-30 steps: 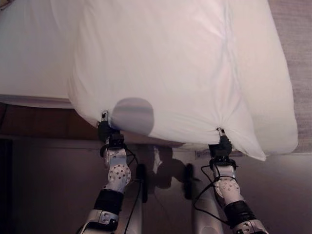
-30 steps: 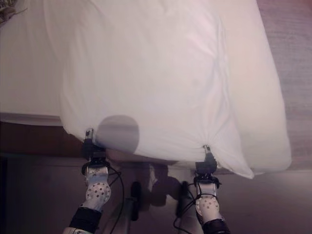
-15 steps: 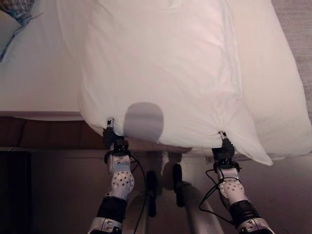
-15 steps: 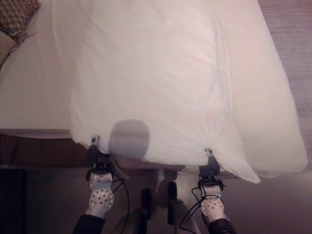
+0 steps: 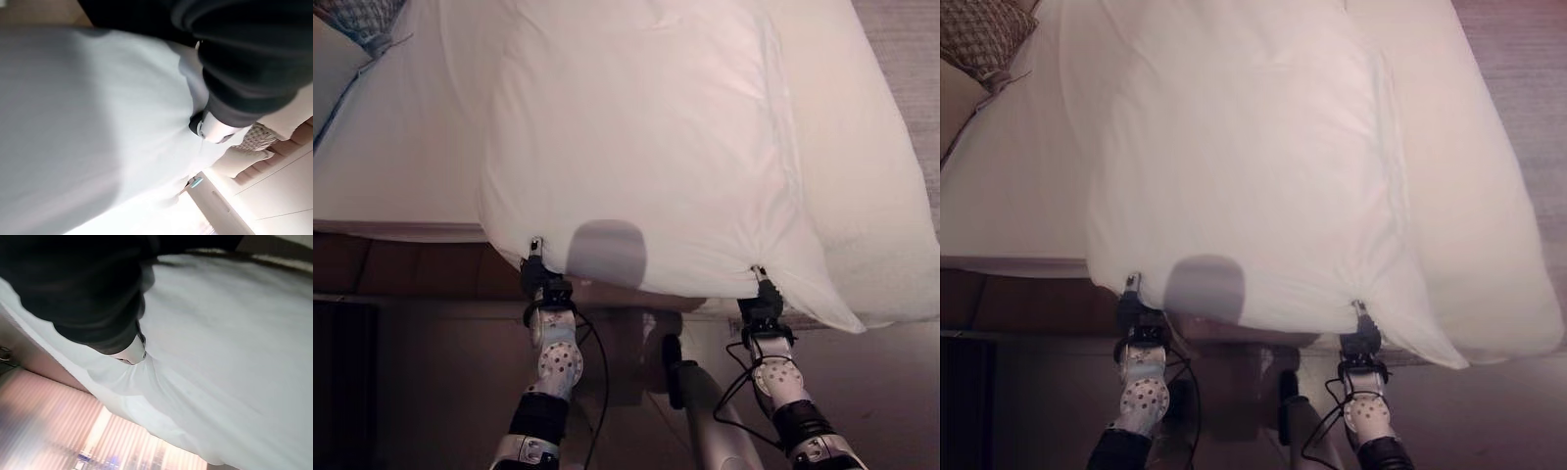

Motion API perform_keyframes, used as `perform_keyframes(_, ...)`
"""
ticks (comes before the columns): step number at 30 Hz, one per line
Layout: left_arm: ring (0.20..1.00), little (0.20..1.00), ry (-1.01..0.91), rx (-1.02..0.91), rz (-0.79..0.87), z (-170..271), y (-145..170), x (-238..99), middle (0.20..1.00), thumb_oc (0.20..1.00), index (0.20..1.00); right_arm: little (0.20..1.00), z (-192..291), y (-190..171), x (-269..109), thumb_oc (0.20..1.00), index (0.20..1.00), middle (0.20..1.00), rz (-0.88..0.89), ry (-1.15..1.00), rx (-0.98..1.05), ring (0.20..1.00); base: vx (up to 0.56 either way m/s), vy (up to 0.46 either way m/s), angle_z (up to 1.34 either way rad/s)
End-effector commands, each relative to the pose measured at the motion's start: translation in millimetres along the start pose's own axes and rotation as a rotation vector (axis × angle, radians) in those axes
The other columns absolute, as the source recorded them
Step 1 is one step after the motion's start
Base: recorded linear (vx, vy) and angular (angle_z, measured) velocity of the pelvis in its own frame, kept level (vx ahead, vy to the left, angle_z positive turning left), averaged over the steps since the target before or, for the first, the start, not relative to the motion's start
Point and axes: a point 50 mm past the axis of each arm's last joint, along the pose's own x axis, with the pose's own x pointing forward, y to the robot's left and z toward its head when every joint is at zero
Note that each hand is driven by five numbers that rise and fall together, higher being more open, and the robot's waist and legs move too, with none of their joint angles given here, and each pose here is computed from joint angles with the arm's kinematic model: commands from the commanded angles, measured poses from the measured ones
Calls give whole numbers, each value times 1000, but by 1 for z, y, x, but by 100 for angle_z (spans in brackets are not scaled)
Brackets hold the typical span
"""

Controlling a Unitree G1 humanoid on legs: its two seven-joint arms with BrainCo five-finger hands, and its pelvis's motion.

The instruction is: Make the bed

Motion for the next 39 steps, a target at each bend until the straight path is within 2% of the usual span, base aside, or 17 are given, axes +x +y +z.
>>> perform_keyframes(1, 200, 200, -244, 57, -94, 59, -3, 10, 200, 200, 200, 200, 47, -19, -9, 200, 200, 200, -52, -183, -39, 200, 193, 697, -11)
perform_keyframes(7, 200, 200, -161, 80, 41, 48, 28, 2, 200, 200, 200, 200, 39, -21, -11, 200, 200, 200, -69, -135, -76, 200, 125, 642, 15)
perform_keyframes(12, 200, 200, -171, 109, 202, 46, 51, 1, 200, 200, 200, 200, 30, -23, -9, 200, 200, 200, -82, -62, -216, 200, -11, 213, -47)
perform_keyframes(15, 200, 200, -154, 73, 367, 36, 74, 0, 200, 200, 200, 200, 20, -29, -9, 200, 200, 200, -115, -5, -278, 200, -24, 27, -26)
perform_keyframes(16, 200, 200, -160, 71, 499, 32, 92, -2, 200, 200, 200, 200, 11, -39, -10, 200, 200, 200, -157, 43, -346, 200, -23, -13, -49)
perform_keyframes(17, 200, 200, -161, 69, 497, 33, 92, -1, 200, 200, 200, 200, 11, -38, -10, 200, 200, 200, -155, 43, -346, 200, -39, -85, -54)
perform_keyframes(20, 200, 200, -137, 125, 656, 29, 121, -6, 200, 200, 200, 200, 0, -53, -14, 200, 200, 200, -202, 130, -459, 200, -9, -119, -31)
perform_keyframes(21, 200, 200, -88, 208, 739, 24, 138, -11, 200, 200, 200, 200, -2, -69, -21, 200, 200, 200, -268, 167, -504, 200, 17, -171, -6)
perform_keyframes(25, 200, 200, 15, 301, 878, 12, 160, -22, 200, 200, 200, 200, -4, -90, -30, 200, 200, 200, -371, 237, -593, 200, 32, -137, 24)
perform_keyframes(26, 200, 200, 98, 352, 992, 4, 178, -36, 200, 200, 200, 200, -4, -104, -36, 200, 200, 200, -438, 290, -655, 200, 24, -52, 35)
perform_keyframes(31, 200, 200, 199, 442, 1128, 1, 197, -54, 200, 200, 200, 200, -6, -123, -49, 200, 200, 200, -547, 382, -753, 200, 24, -25, 12)
perform_keyframes(32, 200, 200, 218, 443, 1162, 1, 202, -60, 200, 200, 200, 395, -11, -126, -53, 395, 395, 395, -564, 403, -755, 395, 15, -13, 7)
perform_keyframes(33, 200, 200, 294, 491, 1170, -4, 208, -69, 200, 200, 200, 1000, -9, -135, -61, 1000, 1000, 1000, -604, 449, -796, 1000, 0, 0, 0)
perform_keyframes(34, 222, 222, 295, 492, 1170, -4, 208, -69, 222, 222, 222, 1000, -9, -135, -61, 1000, 1000, 1000, -604, 450, -797, 1000, -2, -16, -20)
perform_keyframes(35, 435, 435, 296, 481, 1180, -3, 209, -70, 435, 435, 435, 1000, -10, -137, -64, 1000, 1000, 1000, -615, 457, -782, 1000, 7, 4, -25)
perform_keyframes(36, 1000, 1000, 356, 501, 1157, -7, 212, -74, 1000, 1000, 1000, 1000, -8, -141, -67, 1000, 1000, 1000, -636, 474, -792, 1000, 21, 21, -11)
perform_keyframes(39, 1000, 1000, 423, 498, 1060, -12, 214, -77, 1000, 1000, 1000, 1000, -3, -148, -74, 1000, 1000, 1000, -677, 487, -805, 1000, 18, 22, 22)
